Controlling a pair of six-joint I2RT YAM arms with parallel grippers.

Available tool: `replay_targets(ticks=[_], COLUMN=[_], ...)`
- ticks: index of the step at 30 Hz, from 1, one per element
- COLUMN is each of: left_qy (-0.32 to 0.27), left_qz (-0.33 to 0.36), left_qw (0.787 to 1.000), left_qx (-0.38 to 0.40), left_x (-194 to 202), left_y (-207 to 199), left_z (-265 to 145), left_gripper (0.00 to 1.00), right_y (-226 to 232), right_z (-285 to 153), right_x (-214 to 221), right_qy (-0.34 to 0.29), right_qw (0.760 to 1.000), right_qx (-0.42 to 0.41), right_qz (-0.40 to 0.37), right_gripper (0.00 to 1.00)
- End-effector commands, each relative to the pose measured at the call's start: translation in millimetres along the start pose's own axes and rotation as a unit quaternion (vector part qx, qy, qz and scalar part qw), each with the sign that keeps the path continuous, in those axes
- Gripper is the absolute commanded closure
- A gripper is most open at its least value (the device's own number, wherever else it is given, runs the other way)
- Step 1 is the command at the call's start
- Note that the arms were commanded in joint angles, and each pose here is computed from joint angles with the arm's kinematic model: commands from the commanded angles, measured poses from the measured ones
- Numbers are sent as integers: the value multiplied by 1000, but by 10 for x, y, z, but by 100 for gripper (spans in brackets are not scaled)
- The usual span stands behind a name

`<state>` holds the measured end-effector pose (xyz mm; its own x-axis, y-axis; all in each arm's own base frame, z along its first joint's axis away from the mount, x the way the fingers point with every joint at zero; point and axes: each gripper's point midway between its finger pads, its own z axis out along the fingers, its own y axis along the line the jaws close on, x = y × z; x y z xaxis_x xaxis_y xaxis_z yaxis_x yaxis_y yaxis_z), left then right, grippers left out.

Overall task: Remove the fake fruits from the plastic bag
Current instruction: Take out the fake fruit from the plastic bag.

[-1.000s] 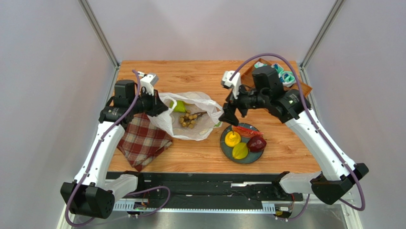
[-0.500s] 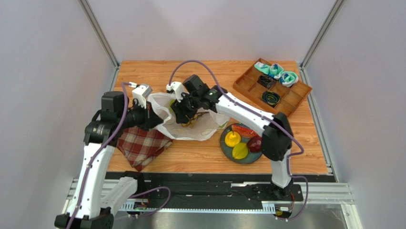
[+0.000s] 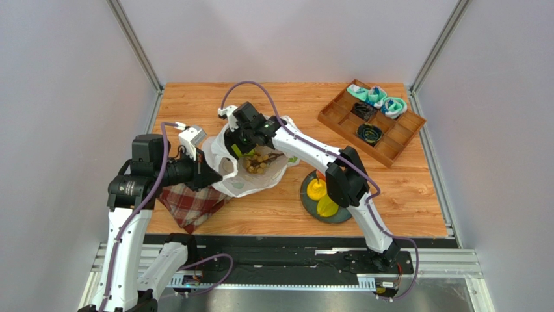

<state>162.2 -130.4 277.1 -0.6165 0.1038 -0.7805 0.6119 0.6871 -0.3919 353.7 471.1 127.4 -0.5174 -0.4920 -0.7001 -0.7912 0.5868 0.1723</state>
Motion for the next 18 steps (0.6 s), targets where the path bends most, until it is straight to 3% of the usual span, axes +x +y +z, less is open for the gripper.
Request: replay_targets(ticks=[1, 6, 13, 18], left_qy=[7, 9, 14, 17], left_qz=[15, 18, 16, 10], left_qw=[1000, 999, 999, 999], left_qx=[25, 38, 49, 48], left_x=[25, 7, 29, 63], left_y=[-148, -228, -288, -255], left_z=[-95, -143, -174, -135], left_gripper=[100, 100, 100, 100], right_y=[43, -106, -91, -52], right_z=[155, 406, 630, 665], right_x=[-303, -243, -105, -246], right_qy=[-49, -51, -45, -72], right_qw=[998, 995, 993, 991], right_qx=[29, 91, 110, 109], right_qz=[-10, -7, -15, -33], right_gripper=[4, 0, 0, 6])
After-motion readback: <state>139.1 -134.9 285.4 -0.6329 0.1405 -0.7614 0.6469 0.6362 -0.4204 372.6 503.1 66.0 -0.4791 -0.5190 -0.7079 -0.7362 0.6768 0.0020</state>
